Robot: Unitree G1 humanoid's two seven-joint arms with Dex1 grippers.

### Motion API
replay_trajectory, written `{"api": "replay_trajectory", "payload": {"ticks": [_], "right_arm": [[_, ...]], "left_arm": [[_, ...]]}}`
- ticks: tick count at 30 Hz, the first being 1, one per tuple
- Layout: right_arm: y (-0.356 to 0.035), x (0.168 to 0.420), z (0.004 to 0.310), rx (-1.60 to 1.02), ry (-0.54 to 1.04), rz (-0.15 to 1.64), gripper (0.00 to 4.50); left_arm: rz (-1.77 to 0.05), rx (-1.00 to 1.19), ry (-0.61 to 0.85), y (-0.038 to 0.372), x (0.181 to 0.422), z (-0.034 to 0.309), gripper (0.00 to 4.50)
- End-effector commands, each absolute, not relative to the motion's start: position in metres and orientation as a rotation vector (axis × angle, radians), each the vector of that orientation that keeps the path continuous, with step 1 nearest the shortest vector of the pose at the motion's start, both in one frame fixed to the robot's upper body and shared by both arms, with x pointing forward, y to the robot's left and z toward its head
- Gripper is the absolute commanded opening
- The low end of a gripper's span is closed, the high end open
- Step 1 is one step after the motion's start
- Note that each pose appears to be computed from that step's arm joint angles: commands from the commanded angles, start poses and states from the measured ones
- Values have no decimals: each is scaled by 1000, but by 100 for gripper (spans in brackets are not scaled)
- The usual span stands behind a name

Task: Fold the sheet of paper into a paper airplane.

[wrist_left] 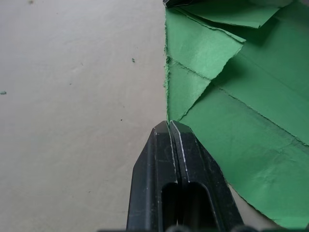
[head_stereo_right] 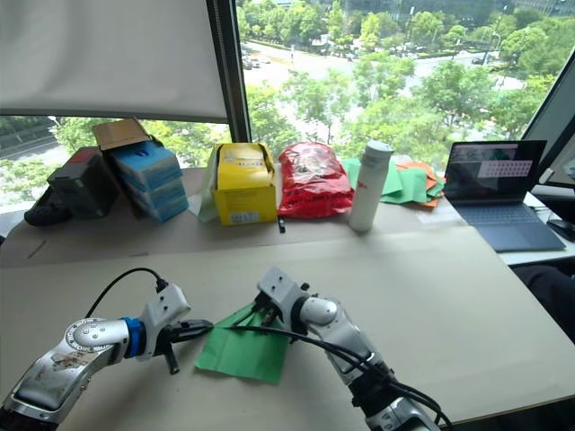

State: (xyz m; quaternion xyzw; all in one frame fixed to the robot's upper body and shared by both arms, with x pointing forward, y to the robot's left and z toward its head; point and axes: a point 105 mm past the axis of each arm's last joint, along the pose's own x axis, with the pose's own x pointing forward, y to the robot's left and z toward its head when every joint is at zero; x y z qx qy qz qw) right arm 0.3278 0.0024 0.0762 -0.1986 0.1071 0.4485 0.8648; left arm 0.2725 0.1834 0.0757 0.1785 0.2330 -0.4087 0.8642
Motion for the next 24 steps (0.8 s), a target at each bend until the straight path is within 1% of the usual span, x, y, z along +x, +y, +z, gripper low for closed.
{"api": "replay_trajectory", "payload": {"ticks": [1, 2, 5, 9, 11, 13, 16, 20, 24], "right_arm": [[1, 328, 80, -415, 210, 933, 0], [1, 328, 87, -405, 182, 931, 0], [2, 328, 109, -352, 103, 934, 0], [0, 321, 137, -291, 23, 954, 0], [-3, 316, 145, -275, 4, 970, 0], [-10, 305, 150, -272, 3, 1007, 0], [-21, 282, 147, -294, 38, 1103, 0], [-36, 261, 132, -319, 125, 1194, 0], [-56, 248, 117, -353, 217, 1225, 0]], "left_arm": [[-854, 333, 466, 185, 279, 90, 4], [-873, 314, 407, 180, 283, 104, 4], [-928, 276, 312, 167, 289, 129, 4], [-989, 264, 299, 152, 290, 128, 4], [-1016, 259, 292, 146, 289, 126, 4], [-1073, 255, 297, 134, 284, 120, 4], [-1129, 284, 307, 122, 281, 107, 4], [-1146, 318, 343, 123, 281, 92, 4], [-1137, 359, 378, 128, 283, 80, 4]]}}
